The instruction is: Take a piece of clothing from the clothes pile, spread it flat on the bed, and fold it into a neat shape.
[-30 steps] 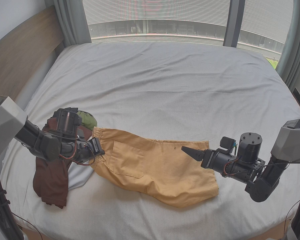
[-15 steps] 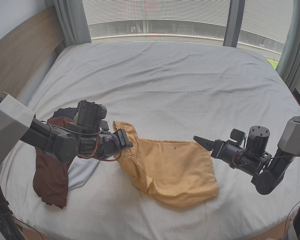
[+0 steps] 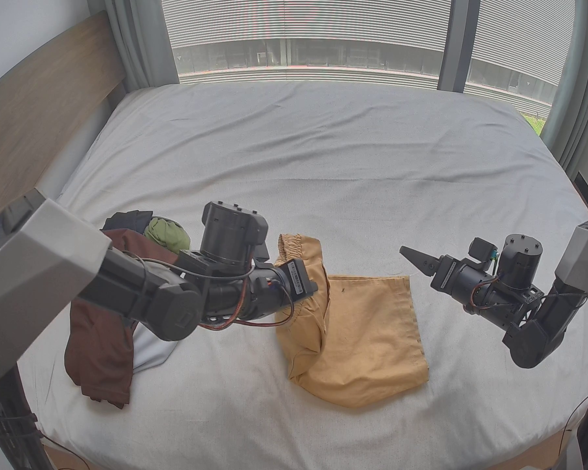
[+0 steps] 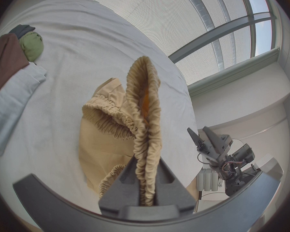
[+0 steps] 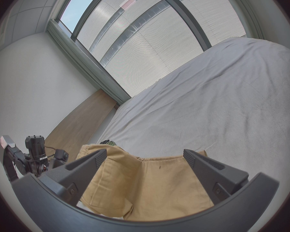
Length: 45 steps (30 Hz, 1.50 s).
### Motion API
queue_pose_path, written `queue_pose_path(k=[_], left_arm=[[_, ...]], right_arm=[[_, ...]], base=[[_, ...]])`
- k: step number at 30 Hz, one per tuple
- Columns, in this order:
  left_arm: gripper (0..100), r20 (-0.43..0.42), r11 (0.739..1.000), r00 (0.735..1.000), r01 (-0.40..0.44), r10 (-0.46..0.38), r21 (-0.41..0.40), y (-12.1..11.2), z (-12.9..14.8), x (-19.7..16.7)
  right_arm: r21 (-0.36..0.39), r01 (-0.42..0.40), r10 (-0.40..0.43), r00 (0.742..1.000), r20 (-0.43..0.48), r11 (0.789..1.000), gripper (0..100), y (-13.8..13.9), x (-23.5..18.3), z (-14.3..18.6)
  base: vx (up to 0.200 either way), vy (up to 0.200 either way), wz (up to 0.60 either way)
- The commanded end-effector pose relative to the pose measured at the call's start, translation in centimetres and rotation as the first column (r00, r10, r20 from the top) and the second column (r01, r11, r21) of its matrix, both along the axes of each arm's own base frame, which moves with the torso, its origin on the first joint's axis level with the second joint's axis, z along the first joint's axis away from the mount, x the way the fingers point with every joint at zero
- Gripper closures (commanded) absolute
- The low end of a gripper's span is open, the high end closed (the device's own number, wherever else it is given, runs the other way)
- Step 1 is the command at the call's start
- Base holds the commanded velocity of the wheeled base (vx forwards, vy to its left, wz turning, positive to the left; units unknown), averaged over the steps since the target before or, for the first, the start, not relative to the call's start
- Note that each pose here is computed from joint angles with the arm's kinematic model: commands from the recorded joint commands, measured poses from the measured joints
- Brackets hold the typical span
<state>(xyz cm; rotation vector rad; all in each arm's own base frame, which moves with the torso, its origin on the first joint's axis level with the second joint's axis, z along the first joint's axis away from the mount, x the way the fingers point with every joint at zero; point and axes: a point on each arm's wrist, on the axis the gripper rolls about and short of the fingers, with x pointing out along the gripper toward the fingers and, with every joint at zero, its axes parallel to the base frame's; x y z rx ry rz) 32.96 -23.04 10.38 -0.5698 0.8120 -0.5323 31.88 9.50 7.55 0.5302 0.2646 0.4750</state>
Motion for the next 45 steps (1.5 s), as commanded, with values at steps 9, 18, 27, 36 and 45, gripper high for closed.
queue_pose_path(k=[9, 18, 27, 36, 45], left_arm=[[100, -0.013, 0.998, 0.998, 0.065, -0.064, 0.003, -4.4, -3.7, -0.7], [100, -0.01, 0.997, 0.997, 0.075, -0.076, -0.028, -6.8, -5.7, -0.6], [100, -0.01, 0.996, 0.996, 0.084, -0.085, -0.03, -7.7, -6.1, -0.7], [100, -0.013, 0.996, 0.996, 0.087, -0.087, -0.032, -7.9, -6.2, -0.7], [100, -0.019, 0.996, 0.996, 0.087, -0.088, -0.029, -7.9, -6.3, -0.8]], right_arm=[[0.008, 0.029, -0.029, 0.999, 0.028, 1.0, 0, -0.9, 0.5, 0.8], [0.01, 0.036, -0.037, 0.999, 0.037, 0.999, 0, -1.1, 0.7, 1.0], [0.011, 0.049, -0.049, 0.998, 0.038, 0.999, 0, -1.5, 0.9, 1.0], [0.011, 0.049, -0.049, 0.998, 0.038, 0.999, 0, -1.5, 0.9, 1.0], [0.011, 0.049, -0.049, 0.998, 0.038, 0.999, 0, -1.5, 0.9, 1.0]], base=[[0.0, 0.0, 0.0], [0.0, 0.0, 0.0], [0.0, 0.0, 0.0], [0.0, 0.0, 0.0], [0.0, 0.0, 0.0]])
